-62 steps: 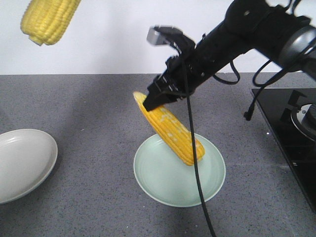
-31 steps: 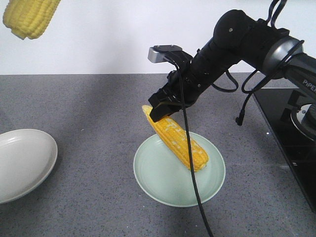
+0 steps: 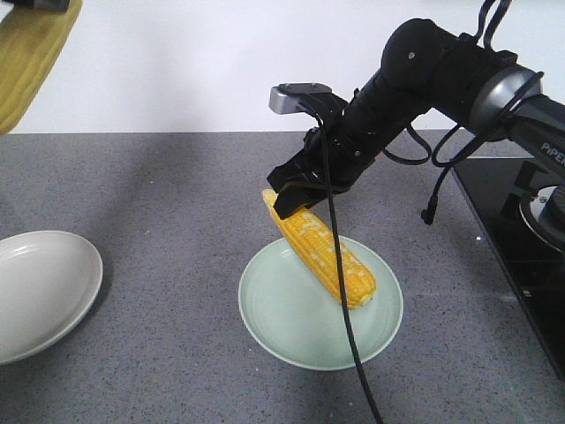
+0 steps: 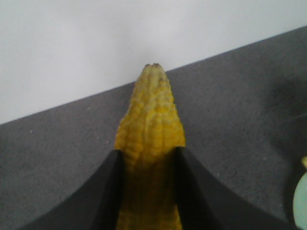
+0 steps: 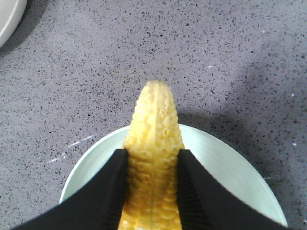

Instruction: Distribute corn equally

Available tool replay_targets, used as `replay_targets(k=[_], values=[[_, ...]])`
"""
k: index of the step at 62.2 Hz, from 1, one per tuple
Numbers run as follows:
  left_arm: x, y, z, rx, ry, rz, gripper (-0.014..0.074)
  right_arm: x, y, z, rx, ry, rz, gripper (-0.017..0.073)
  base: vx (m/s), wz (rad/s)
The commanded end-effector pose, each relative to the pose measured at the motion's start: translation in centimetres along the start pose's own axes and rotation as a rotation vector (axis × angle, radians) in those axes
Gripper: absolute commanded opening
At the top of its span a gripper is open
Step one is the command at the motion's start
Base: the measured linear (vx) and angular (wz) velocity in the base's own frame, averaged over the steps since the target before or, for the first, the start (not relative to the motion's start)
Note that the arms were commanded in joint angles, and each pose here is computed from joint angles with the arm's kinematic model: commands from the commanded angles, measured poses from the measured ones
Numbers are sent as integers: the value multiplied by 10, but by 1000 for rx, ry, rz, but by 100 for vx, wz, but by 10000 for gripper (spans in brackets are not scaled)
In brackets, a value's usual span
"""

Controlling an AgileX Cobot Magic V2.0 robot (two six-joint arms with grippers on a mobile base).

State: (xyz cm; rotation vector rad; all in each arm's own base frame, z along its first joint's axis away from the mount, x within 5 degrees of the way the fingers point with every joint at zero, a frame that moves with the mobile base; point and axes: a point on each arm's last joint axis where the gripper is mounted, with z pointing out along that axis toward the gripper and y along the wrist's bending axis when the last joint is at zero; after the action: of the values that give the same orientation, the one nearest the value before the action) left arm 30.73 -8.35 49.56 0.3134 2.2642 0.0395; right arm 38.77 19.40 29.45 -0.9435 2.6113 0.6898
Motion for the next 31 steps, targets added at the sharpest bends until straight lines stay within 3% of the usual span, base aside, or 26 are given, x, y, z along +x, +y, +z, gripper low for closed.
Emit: replay_targets(k=[1,15,31], values=[[5,12,-18,-32,-50,-27,-6,-1,17,-30,-20,-36,-17,207,0,0],[19,23,2,-66,36,-80,-6,0,16,-30,-1,-28,8,402,0,0],[37,29,26,-85,142,-109,-6,-1,26,-23,24,0,-20,424,0,0]])
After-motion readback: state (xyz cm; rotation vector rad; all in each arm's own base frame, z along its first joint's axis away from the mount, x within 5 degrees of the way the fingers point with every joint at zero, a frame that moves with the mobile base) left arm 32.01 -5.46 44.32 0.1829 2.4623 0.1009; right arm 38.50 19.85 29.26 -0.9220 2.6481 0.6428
